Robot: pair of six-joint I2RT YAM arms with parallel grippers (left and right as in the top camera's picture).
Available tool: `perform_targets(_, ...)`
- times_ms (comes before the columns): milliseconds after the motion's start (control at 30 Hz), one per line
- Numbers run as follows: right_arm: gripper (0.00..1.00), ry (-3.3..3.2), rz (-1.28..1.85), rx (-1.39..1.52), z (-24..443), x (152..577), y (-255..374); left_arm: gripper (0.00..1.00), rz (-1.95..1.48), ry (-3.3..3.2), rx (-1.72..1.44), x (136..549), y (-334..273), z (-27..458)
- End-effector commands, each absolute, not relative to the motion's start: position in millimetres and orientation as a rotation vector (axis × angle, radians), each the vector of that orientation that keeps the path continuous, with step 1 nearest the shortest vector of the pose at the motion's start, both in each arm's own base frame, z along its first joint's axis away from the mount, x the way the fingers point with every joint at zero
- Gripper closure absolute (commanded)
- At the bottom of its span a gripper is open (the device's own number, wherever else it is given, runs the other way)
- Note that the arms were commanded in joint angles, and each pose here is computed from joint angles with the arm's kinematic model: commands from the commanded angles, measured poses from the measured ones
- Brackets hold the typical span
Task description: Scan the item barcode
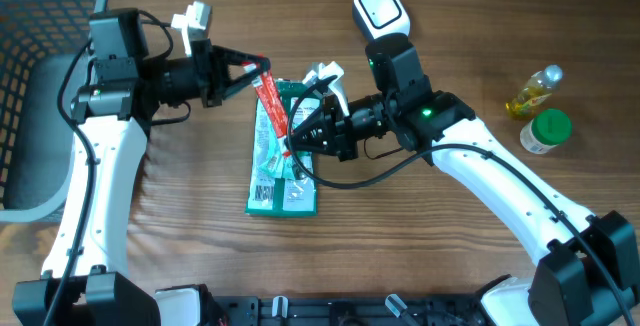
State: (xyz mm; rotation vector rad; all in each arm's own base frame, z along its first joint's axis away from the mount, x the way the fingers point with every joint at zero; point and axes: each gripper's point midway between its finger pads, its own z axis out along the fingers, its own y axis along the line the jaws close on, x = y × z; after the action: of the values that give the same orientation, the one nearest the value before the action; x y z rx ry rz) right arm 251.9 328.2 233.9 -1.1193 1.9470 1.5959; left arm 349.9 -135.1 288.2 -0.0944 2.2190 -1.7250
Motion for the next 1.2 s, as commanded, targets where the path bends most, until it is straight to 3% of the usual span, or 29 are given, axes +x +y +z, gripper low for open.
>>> perform_targets(0,0.96,2.027,1.494,-1.078,217,263,327,0.85,-1.318,2.258,-0.214,382,-106,268)
perform_targets(233,0.96,2.125,1.362,-1.027,200,275,321,0.66,-1.071,2.284,-0.343,399,-79,250)
perform_targets(267,0.96,2.149,1.325,-1.013,195,278,319,0.59,-1.044,2.288,-0.359,401,-76,247)
perform_targets(333,0.96,2.177,1.259,-1.018,187,281,314,0.30,-0.974,2.305,-0.405,402,-68,240)
perform_targets(433,0.96,2.205,1.207,-1.027,180,281,310,0.00,-0.841,2.346,-0.495,402,-51,225)
perform_targets(600,0.96,2.207,1.196,-1.034,178,281,309,0.00,-0.665,2.427,-0.616,390,-30,202)
perform_targets(1167,0.96,2.249,1.144,-1.012,171,284,304,0.00,-0.661,2.459,-0.636,383,-30,197)
